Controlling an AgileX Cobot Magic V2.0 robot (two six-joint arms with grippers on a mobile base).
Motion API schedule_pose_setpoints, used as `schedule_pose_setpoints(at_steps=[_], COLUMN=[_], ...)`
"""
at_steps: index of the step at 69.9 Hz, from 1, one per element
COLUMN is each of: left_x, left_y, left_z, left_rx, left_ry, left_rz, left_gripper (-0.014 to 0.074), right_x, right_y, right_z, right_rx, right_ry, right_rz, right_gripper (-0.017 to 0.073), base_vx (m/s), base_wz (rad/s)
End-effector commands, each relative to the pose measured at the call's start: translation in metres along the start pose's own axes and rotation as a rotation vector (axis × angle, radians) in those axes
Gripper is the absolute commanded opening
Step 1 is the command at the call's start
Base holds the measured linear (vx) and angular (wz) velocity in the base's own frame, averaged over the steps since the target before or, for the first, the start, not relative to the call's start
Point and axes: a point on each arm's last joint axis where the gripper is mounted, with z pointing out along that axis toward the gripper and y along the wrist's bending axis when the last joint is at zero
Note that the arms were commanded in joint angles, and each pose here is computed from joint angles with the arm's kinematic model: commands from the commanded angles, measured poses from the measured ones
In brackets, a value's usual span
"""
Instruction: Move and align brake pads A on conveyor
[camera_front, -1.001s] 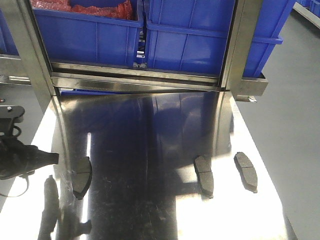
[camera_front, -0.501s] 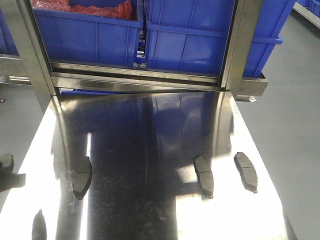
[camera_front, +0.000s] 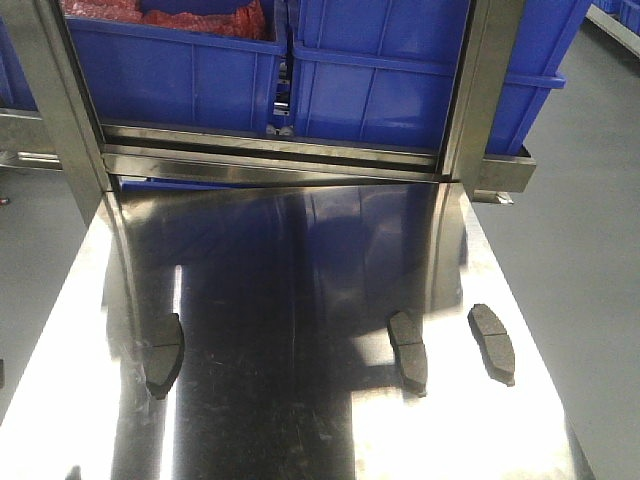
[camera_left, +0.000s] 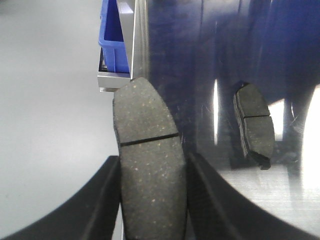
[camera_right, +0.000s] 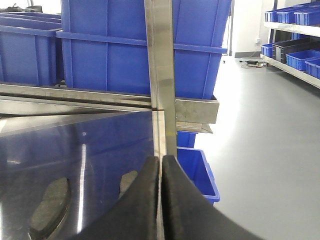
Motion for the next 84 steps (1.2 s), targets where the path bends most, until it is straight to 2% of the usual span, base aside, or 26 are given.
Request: schedule_pose_setpoints(at_steps=[1, 72, 84], left_x=[-0.0128, -0.0128, -0.0128], left_y=[-0.0027, -0.0027, -0.0027], left_z=[-0.008, -0.008, -0.008], left_rx=[0.035, 0.035, 0.035], left_ry=[-0.097, -0.097, -0.097], left_rz=[0.008, 0.008, 0.008], left_gripper=[0.0127, 0.0127, 0.0127], right_x=[-0.0006, -0.001, -0.0098], right_y=[-0.0001, -0.0001, 0.0005], right_z=[-0.0003, -0.0003, -0.0014], right_rx=[0.001, 0.001, -0.005], right_ry=[-0.068, -0.073, -0.161], right_rz=[-0.005, -0.005, -0.002], right_gripper=[-0.0003, -0.0003, -0.0003], base_vx=[0.0, 0.0, 0.0], base_wz=[0.0, 0.0, 0.0])
